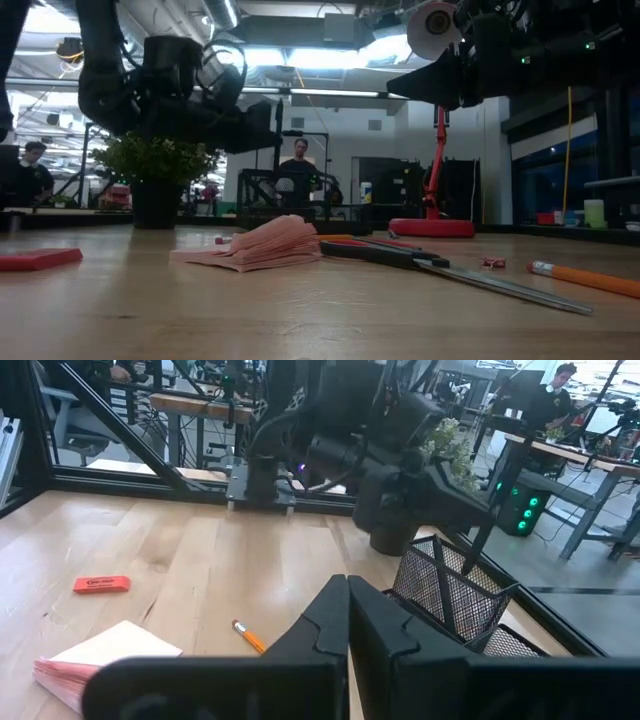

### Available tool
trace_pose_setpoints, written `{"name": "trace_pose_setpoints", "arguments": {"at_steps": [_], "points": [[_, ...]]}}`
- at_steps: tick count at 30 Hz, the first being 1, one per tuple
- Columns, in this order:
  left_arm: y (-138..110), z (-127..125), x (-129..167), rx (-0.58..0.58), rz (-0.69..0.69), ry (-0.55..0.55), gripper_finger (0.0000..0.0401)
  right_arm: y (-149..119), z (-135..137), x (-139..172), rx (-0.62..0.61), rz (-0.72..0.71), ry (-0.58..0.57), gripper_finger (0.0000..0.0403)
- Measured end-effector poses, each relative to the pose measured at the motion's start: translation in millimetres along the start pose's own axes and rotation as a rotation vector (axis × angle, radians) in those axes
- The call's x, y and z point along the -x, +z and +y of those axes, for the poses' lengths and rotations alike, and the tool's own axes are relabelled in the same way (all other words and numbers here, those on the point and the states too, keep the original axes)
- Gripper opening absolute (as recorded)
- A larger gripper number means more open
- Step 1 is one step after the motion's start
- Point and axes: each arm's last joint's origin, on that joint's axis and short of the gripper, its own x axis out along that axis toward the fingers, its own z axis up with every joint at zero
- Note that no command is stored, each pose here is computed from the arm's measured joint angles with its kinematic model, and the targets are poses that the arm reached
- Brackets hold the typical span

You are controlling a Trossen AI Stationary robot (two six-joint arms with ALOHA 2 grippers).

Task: Pick and place office supplies into organizer
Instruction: Put the black pen into the black desk organizer

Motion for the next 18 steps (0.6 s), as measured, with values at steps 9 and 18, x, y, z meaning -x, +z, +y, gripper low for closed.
{"name": "trace_pose_setpoints", "arguments": {"at_steps": [9, 18], "points": [[-18, -4, -1, 0.003, -0.001, -0.014, 0.0022, 0, 0, 0, 0.000, 0.000, 0.000, 0.0008], [-24, -5, -2, -0.004, 0.002, -0.013, 0.0022, 0, 0, 0, 0.000, 0.000, 0.000, 0.0008]]}}
